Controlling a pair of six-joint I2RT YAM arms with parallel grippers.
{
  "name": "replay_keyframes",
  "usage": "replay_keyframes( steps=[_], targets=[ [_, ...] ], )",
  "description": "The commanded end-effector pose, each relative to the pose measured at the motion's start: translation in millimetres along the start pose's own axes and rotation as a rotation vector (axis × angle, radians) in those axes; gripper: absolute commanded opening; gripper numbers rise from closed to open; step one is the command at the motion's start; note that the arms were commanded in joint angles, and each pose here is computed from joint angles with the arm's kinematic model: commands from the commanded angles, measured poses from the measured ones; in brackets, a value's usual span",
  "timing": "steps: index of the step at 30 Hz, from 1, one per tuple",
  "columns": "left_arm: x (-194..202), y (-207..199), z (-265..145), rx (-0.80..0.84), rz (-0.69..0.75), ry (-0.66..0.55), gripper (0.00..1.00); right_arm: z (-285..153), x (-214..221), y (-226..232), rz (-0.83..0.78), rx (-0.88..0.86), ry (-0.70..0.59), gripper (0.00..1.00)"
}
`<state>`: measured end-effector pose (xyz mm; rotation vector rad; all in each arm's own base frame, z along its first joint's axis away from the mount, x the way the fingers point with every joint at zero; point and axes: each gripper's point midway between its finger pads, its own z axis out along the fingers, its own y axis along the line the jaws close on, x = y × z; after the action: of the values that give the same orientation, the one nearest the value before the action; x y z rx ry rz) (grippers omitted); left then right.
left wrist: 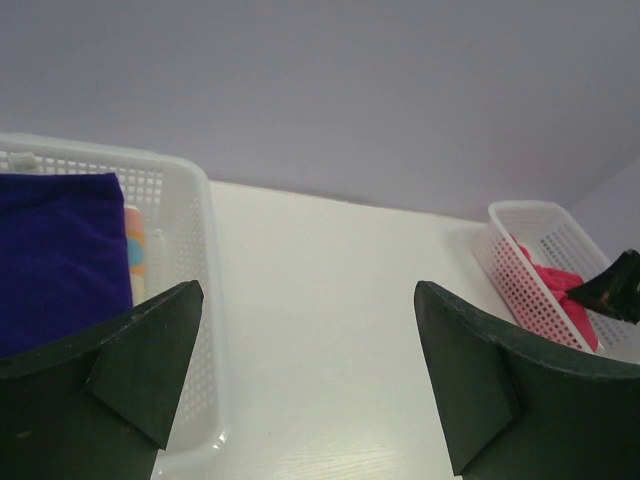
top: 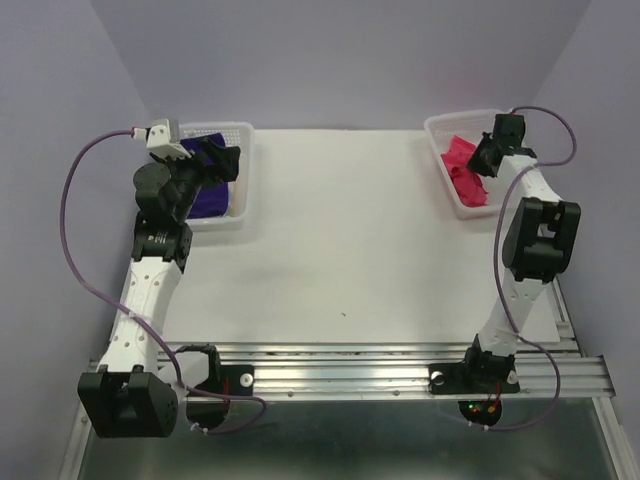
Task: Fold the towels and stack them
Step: Grab crumpled towel, then move the towel to the center of the board
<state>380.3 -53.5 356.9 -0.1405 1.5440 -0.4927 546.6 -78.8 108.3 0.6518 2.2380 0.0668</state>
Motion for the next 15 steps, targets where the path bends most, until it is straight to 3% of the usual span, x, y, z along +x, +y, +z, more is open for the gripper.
replay_keyframes(
  steps=[1, 4, 8, 15],
  targets=[
    [13.0, -26.2, -1.8, 0.071, -0.04, 0.015, 0.99, -120.7, -129.9, 58.7, -0.003, -0.233, -0.377, 0.03],
    [28.5, -35.7, 0.6, 0.081, -0.079, 0.051, 0.99, -192.8, -154.3, 87.4, -0.027, -0.375, -0.472, 0.01],
    [57.3, -53.7, -2.9, 0.107, -0.124, 0.118, 0.99, -283.0, -149.6, 155.6, -0.163, -0.582, -0.529, 0.01],
    [73.1, -41.9, -29.4, 0.016, -0.195, 0.138, 0.99, -439.0, -99.6, 281.9, -0.377, -1.082, -0.56, 0.01]
  ],
)
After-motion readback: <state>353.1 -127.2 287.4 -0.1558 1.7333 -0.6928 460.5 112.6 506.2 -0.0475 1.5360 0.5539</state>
